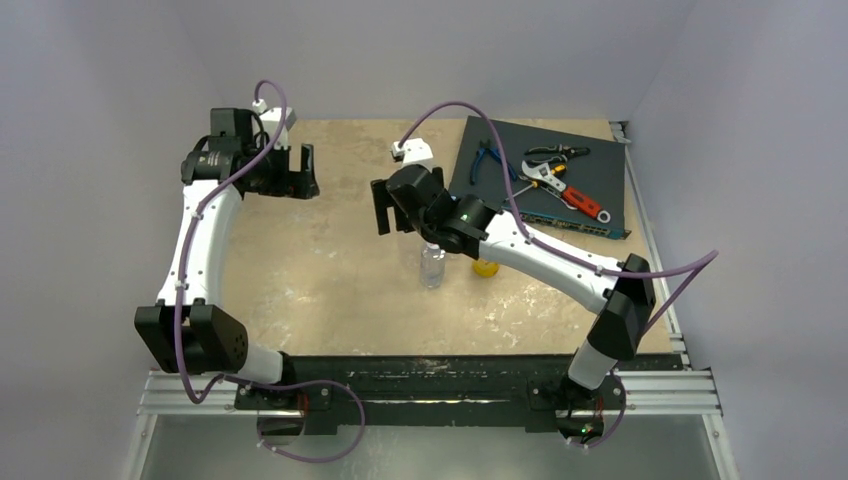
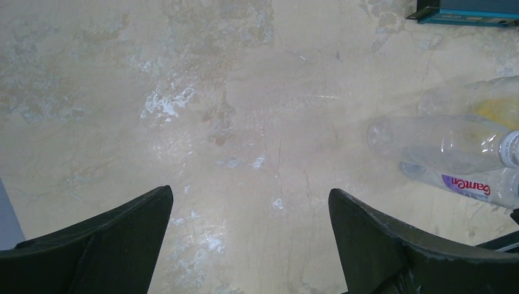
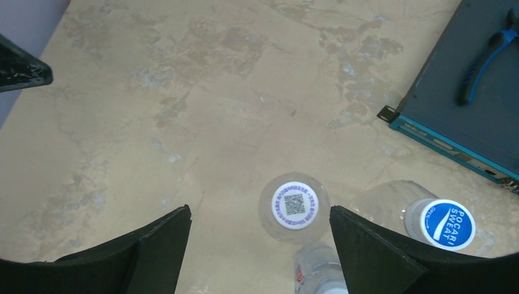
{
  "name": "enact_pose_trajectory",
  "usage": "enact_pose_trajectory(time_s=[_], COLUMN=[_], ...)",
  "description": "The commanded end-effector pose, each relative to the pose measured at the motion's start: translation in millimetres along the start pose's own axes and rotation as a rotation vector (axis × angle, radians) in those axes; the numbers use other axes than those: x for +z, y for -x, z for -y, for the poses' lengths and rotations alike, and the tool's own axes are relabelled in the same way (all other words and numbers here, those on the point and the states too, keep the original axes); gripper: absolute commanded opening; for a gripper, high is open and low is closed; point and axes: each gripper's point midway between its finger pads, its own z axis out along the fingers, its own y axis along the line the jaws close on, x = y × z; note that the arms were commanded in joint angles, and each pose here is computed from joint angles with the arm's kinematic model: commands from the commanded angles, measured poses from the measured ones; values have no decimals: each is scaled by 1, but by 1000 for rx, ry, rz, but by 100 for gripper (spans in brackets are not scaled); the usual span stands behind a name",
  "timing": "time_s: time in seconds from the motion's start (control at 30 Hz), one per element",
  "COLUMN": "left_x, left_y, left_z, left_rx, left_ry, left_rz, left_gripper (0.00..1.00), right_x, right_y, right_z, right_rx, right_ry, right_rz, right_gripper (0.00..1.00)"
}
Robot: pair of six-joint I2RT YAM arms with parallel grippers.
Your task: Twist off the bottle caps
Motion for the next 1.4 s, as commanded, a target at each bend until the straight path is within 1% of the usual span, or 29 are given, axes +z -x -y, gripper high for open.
enact_pose_trajectory(time_s=[0.0, 0.3, 0.37, 0.43, 0.5, 0.53, 0.6, 0.7, 0.77, 0.87, 1.03, 1.17, 1.27, 1.37], left_x=[-17, -24, -25, -23, -21, -20, -20, -21, -19, -14, -11, -19, -33, -46], left_y=[8, 8, 7, 3, 0, 0, 1, 3, 2, -3, -19, -31, -36, -30], left_z=[5, 18, 23, 29, 33, 34, 35, 35, 35, 37, 57, 77, 91, 99], left_rx=[53, 86, 101, 120, 124, 125, 125, 133, 132, 130, 136, 190, 253, 302], left_ry=[-19, -86, -122, -167, -194, -202, -206, -206, -209, -233, -358, -484, -576, -611], left_rz=[31, 40, 37, 22, 13, 10, 16, 23, 20, 8, 18, 30, 40, 83], left_gripper=[100, 100, 100, 100, 100, 100, 100, 100, 100, 100, 100, 100, 100, 100], right_x=[-3, 20, 25, 30, 34, 35, 35, 35, 36, 38, 33, 20, 2, -15], right_y=[11, -5, -7, -9, -8, -7, -3, 1, 2, 1, 6, 20, 43, 62], right_z=[13, 11, 10, 10, 10, 10, 11, 11, 12, 14, 15, 7, -10, -29], right_rx=[11, -23, -34, -36, -32, -30, -28, -30, -33, -39, -32, -19, 0, 5], right_ry=[-66, -94, -92, -92, -102, -104, -111, -114, -119, -128, -114, -57, 44, 147], right_rz=[58, 35, 41, 51, 63, 69, 85, 103, 107, 110, 138, 158, 183, 198], right_gripper=[87, 87, 87, 84, 80, 74, 68, 61, 53, 34, 18, 14, 14, 13])
